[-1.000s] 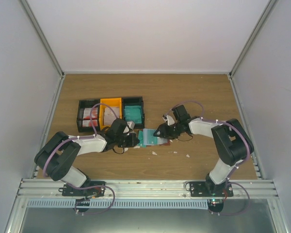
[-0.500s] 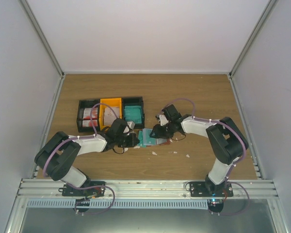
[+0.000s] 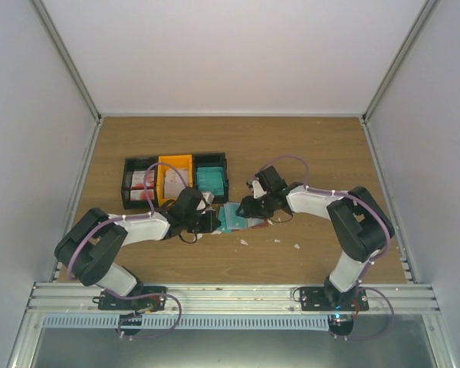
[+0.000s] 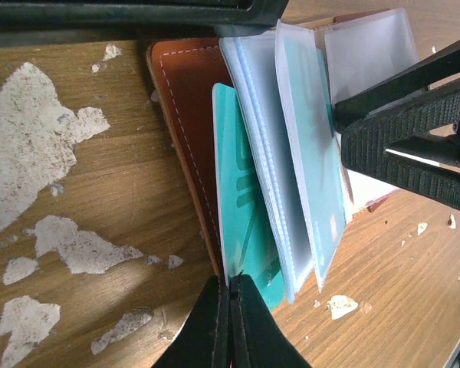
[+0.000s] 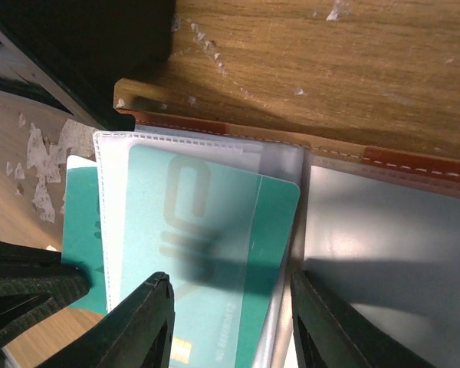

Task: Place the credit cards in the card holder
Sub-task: Insert the credit card into the card holder.

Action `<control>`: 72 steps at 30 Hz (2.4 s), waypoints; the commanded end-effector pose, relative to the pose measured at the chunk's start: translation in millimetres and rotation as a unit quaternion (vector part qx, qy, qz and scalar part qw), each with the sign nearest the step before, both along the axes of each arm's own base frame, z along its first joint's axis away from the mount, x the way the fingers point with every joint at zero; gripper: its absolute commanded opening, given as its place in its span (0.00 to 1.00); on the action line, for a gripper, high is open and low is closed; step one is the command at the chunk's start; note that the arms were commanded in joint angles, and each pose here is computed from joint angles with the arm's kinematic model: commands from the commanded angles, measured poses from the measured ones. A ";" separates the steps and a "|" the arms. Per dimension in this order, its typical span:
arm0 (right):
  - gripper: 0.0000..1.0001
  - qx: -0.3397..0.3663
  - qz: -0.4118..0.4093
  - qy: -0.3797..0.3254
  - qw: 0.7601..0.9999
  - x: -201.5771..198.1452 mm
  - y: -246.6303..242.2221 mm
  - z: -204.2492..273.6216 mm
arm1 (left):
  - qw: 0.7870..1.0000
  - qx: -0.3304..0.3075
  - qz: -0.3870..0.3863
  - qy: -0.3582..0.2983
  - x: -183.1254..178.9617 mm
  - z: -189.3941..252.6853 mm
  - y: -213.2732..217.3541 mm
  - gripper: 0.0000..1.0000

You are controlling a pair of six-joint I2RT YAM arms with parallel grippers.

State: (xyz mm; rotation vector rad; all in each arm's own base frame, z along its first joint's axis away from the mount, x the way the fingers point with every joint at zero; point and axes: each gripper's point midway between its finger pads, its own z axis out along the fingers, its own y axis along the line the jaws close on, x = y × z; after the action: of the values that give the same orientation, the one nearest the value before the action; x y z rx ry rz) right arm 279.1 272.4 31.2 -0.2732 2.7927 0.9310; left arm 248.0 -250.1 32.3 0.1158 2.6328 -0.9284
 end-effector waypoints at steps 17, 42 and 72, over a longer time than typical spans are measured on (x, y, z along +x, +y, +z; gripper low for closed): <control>0.50 -0.027 0.000 -0.026 0.999 1.3 -1.3 7.0 | 0.998 -0.002 0.015 -0.053 -0.7 46.9 11.0 0.00; 0.45 -0.019 0.026 -0.039 0.999 -2.5 13.8 13.0 | 0.999 0.021 -0.032 -0.012 2.8 10.1 -5.5 0.00; 0.60 -0.162 -0.069 -0.157 0.972 32.2 -66.1 63.7 | 0.989 0.053 0.065 -0.118 10.0 84.0 43.1 0.00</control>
State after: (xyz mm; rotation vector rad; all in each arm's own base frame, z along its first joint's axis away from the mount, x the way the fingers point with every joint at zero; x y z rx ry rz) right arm 307.5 240.0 108.1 -0.3061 2.5884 0.4850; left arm 253.0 -224.8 92.9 0.1212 2.5340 -0.7637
